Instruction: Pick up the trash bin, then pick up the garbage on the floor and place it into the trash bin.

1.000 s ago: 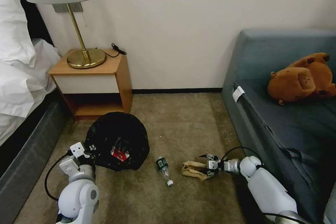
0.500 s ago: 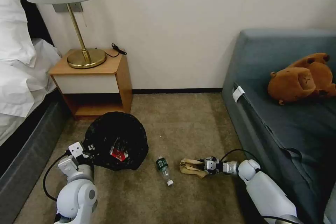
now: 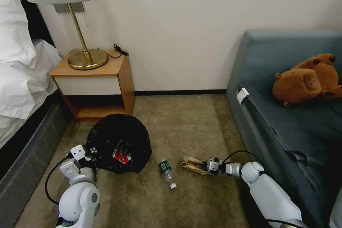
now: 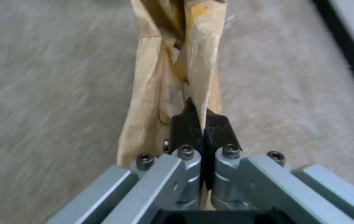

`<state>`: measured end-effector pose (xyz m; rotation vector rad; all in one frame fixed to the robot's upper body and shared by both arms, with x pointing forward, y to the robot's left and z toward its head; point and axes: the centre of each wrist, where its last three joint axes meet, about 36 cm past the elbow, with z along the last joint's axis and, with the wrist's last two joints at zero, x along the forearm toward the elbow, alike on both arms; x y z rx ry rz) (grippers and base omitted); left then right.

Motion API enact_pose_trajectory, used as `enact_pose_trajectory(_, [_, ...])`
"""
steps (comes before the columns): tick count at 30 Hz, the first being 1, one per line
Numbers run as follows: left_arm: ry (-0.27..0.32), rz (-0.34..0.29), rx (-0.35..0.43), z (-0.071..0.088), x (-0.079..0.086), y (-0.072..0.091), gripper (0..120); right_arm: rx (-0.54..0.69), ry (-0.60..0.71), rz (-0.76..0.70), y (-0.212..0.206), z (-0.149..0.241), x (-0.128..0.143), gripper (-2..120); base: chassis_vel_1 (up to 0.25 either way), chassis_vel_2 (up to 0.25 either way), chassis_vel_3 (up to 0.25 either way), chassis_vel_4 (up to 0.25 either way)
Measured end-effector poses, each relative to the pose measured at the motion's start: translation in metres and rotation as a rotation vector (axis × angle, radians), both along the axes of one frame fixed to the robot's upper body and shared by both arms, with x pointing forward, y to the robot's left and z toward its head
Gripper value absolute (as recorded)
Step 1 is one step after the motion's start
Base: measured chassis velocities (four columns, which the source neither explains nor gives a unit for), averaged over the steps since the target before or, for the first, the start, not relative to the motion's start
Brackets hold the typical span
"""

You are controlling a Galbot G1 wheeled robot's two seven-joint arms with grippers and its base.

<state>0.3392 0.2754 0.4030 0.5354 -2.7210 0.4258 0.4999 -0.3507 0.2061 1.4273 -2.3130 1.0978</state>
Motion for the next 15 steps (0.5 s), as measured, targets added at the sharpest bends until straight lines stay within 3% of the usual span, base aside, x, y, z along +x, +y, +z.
enact_pose_trajectory(8, [0.004,-0.007,-0.003,-0.003,0.003,-0.003,1,0.331,-0.121,-0.227,0.040,0.022,0.012,0,0.000,0.000,0.000,0.000])
enact_pose_trajectory(15, [-0.003,-0.014,-0.003,-0.001,0.005,-0.005,1,0.480,-0.240,-0.275,0.093,0.050,0.028,0,0.000,0.000,0.000,0.000])
